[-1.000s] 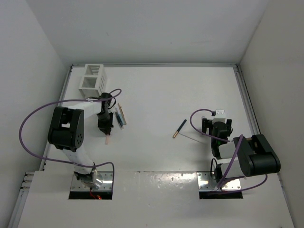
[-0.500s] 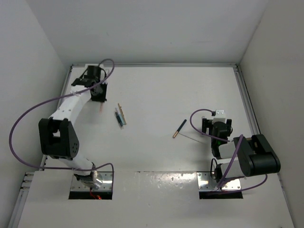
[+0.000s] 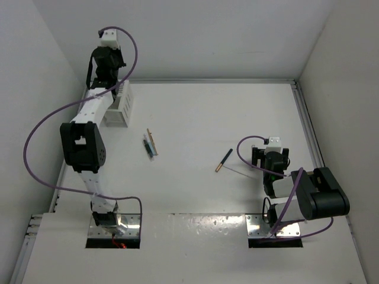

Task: Organize the makeup

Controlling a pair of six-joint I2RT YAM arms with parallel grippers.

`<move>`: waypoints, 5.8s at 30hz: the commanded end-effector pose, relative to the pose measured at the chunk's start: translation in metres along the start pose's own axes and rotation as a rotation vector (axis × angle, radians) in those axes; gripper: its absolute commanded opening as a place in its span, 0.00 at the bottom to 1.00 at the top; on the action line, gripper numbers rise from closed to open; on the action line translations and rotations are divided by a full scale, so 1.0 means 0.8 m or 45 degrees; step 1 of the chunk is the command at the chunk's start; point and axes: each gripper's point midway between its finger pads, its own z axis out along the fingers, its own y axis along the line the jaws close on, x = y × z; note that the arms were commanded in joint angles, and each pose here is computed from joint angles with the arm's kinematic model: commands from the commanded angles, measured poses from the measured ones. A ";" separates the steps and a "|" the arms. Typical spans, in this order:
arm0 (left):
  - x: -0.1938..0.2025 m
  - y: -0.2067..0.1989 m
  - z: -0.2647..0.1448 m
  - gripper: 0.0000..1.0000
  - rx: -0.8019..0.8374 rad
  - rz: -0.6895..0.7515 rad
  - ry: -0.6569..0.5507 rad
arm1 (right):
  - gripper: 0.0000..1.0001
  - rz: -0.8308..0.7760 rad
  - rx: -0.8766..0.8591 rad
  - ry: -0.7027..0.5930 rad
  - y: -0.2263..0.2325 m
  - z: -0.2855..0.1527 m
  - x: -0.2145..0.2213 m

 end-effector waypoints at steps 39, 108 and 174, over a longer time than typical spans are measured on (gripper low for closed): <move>0.050 0.005 -0.047 0.67 0.199 0.211 0.379 | 0.99 -0.011 0.005 0.046 -0.004 -0.016 0.028; 0.400 -0.066 -0.346 0.00 0.014 -0.083 1.690 | 0.99 -0.013 0.002 0.046 -0.004 -0.016 0.028; 0.054 -0.041 -0.107 0.67 0.527 0.557 0.283 | 0.99 -0.060 -0.191 0.298 0.031 -0.021 -0.051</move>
